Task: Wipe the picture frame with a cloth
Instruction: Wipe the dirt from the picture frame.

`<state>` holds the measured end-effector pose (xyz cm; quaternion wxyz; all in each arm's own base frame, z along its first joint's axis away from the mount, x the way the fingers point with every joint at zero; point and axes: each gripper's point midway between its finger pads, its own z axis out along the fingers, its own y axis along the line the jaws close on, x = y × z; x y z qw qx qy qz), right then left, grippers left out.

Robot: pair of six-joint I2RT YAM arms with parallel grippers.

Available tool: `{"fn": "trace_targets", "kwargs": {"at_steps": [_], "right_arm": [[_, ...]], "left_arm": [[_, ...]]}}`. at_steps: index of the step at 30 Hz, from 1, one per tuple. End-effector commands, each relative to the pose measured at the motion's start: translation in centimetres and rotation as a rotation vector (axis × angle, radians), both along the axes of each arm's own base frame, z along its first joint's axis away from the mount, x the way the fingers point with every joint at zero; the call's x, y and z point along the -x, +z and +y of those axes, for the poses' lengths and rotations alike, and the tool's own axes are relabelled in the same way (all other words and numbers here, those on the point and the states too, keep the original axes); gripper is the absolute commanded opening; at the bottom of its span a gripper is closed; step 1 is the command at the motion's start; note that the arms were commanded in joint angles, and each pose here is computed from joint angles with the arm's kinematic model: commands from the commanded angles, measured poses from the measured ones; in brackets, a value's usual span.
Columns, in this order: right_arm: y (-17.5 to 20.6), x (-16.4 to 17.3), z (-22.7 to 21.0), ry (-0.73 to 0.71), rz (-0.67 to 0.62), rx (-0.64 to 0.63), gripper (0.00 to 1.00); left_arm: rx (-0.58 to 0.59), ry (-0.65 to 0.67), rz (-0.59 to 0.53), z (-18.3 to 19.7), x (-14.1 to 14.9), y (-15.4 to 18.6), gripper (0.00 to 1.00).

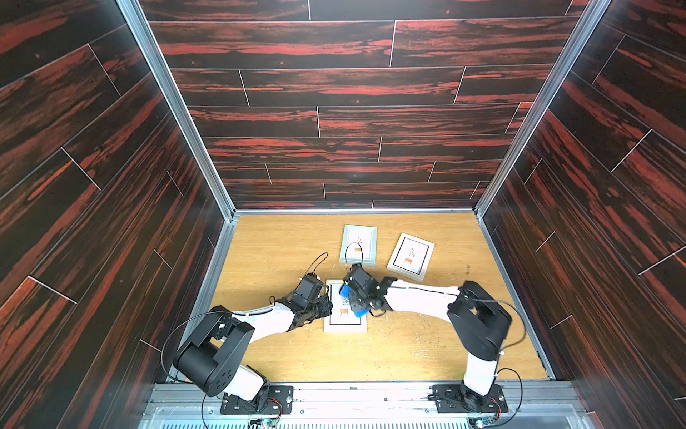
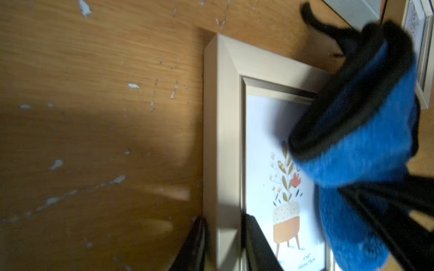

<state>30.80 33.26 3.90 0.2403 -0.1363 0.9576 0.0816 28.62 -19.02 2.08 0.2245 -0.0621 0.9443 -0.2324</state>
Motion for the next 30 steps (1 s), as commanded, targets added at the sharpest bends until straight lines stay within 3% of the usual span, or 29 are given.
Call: {"fn": "trace_targets", "kwargs": {"at_steps": [1,7,13,16,24,26,30], "right_arm": [[-1.4,-2.4,0.9,0.003,0.018,0.036,0.0],[-2.2,-2.3,5.8,0.057,0.082,-0.07,0.0],[-1.4,-4.1,-0.4,-0.098,0.024,0.017,0.0],[-1.5,-4.4,-2.0,-0.11,0.023,0.019,0.0],[-1.0,-2.4,6.9,0.033,0.061,-0.09,0.0],[-1.2,-3.0,6.4,0.007,0.057,-0.084,0.0],[-2.2,-4.3,0.9,-0.095,0.061,-0.026,0.0]], "left_arm": [[-0.092,0.017,0.141,2.4,3.4,-3.3,0.25],[-0.046,0.047,0.131,1.9,3.1,-3.2,0.25],[-0.061,0.081,0.133,2.6,3.5,-3.5,0.25],[-0.064,0.073,0.139,2.7,3.7,-3.7,0.25],[-0.066,0.081,0.149,2.9,4.0,-4.3,0.25],[-0.064,0.088,0.147,3.0,4.1,-4.4,0.25],[-0.063,0.091,0.147,3.0,4.1,-4.4,0.25]]}}
